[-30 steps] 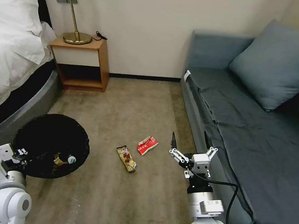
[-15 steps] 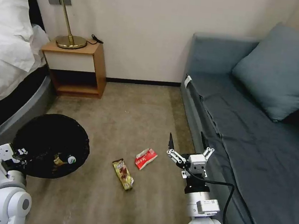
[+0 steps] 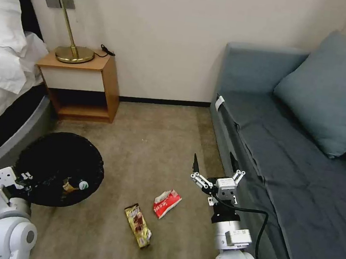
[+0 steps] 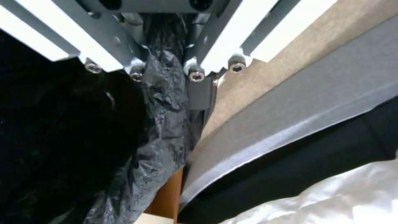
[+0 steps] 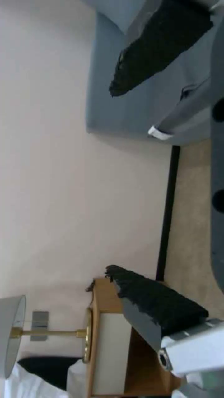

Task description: Pick up the trash bin, then pick up the garbage on the floor and place it into the trash bin.

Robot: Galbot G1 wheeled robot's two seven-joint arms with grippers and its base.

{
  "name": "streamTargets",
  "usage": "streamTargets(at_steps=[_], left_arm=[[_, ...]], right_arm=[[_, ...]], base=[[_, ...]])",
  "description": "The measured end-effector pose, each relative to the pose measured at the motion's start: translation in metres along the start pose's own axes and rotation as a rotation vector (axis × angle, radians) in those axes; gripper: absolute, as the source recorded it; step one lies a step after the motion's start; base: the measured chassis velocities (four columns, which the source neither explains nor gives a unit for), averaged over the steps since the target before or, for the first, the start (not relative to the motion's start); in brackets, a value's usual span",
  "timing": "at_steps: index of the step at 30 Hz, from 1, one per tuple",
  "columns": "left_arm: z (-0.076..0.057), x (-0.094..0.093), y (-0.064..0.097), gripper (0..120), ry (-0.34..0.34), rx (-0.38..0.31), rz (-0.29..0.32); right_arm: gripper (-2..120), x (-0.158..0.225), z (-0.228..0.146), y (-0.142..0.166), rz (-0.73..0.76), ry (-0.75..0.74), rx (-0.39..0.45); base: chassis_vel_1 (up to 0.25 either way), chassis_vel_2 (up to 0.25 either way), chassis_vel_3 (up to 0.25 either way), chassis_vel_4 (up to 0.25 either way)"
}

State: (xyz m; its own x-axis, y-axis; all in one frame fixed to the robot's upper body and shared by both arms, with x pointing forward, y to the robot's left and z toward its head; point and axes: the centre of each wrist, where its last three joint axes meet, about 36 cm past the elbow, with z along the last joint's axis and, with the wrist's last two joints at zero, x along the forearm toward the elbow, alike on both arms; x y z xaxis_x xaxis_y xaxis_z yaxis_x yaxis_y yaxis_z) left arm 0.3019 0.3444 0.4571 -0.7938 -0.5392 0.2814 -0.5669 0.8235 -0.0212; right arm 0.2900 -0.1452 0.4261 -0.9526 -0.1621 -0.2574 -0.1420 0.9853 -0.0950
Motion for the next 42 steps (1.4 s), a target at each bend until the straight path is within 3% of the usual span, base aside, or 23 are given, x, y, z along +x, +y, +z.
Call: streamTargets(at_steps=[6, 10, 15, 19, 24, 29, 42], left_arm=[[-0.001, 0.003, -0.002, 3, -0.004, -0.004, 0.007], [-0.001, 0.005, -0.004, 3, -0.008, -0.013, 0.010], [0.001, 0.006, -0.005, 3, -0.010, -0.023, 0.006], [0.003, 0.009, -0.005, 3, -0.013, -0.029, 0.000], [0.005, 0.010, -0.005, 3, -0.021, -0.034, -0.007], [0.007, 0.010, -0.006, 3, -0.022, -0.034, -0.008], [0.011, 0.007, -0.004, 3, -0.023, -0.038, -0.015]], right_arm=[[100, -0.023, -0.007, 0.004, -0.018, 0.092, -0.132], [100, -0.066, -0.018, 0.013, -0.019, 0.328, -0.322], [100, -0.106, -0.004, 0.031, -0.017, 0.529, -0.402], [100, -0.147, 0.029, 0.062, 0.007, 0.830, -0.480], [100, -0.168, 0.075, 0.086, 0.090, 1.049, -0.445], [100, -0.185, 0.117, 0.105, 0.172, 1.159, -0.413], [96, -0.179, 0.175, 0.138, 0.242, 1.269, -0.364]], base=[[-0.039, 0.026, 0.041, -0.035], [0.000, 0.000, 0.000, 0.000], [0.000, 0.000, 0.000, 0.000], [0.000, 0.000, 0.000, 0.000], [0.000, 0.000, 0.000, 0.000], [0.000, 0.000, 0.000, 0.000], [0.000, 0.000, 0.000, 0.000]])
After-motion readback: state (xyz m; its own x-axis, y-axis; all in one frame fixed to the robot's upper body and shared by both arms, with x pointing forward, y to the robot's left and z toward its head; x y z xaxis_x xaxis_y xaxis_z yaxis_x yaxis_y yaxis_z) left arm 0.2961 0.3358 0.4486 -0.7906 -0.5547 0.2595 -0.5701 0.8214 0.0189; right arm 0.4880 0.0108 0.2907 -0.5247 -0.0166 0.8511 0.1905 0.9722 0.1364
